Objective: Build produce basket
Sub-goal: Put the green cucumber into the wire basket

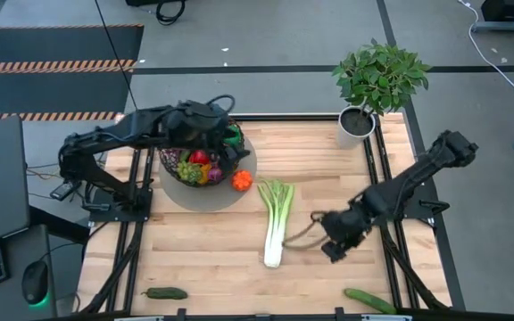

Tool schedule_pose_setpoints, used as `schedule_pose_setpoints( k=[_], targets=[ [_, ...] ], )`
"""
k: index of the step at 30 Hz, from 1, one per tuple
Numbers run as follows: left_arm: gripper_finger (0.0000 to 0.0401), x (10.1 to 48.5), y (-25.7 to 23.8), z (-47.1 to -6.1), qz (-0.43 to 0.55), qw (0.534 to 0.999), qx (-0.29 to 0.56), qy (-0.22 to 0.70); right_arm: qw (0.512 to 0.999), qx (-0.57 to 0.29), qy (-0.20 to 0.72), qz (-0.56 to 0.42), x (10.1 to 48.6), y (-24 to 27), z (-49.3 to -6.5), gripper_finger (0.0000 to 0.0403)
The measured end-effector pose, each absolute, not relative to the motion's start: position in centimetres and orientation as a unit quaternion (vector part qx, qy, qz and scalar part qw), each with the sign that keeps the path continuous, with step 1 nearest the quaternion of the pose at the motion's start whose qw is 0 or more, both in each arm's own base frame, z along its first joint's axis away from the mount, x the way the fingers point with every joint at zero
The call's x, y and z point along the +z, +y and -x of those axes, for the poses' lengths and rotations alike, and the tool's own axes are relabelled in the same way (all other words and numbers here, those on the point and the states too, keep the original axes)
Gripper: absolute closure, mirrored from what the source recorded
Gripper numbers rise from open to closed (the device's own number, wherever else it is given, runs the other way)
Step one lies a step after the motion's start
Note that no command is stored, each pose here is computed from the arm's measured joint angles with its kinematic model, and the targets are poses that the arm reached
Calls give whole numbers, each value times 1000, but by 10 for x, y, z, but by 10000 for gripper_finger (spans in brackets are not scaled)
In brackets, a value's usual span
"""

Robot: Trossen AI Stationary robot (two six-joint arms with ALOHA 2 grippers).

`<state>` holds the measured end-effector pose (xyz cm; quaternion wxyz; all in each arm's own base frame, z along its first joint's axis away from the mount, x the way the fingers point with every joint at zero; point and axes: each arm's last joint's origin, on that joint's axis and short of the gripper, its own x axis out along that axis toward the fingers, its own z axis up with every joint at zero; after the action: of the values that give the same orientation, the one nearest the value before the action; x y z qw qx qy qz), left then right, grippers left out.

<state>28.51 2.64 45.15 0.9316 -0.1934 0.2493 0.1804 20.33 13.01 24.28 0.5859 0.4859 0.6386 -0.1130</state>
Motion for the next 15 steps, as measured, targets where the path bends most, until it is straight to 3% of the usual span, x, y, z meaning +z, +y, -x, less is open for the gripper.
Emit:
schedule_pose_setpoints(
  k=[4,15],
  targets=[
    [44,439,22,-300,214,922,171,275,565,-114,676,-460,230,160,-194,95],
    [44,400,-22,-344,307,881,166,319,589,-73,711,-377,194,230,-165,95]
  ],
)
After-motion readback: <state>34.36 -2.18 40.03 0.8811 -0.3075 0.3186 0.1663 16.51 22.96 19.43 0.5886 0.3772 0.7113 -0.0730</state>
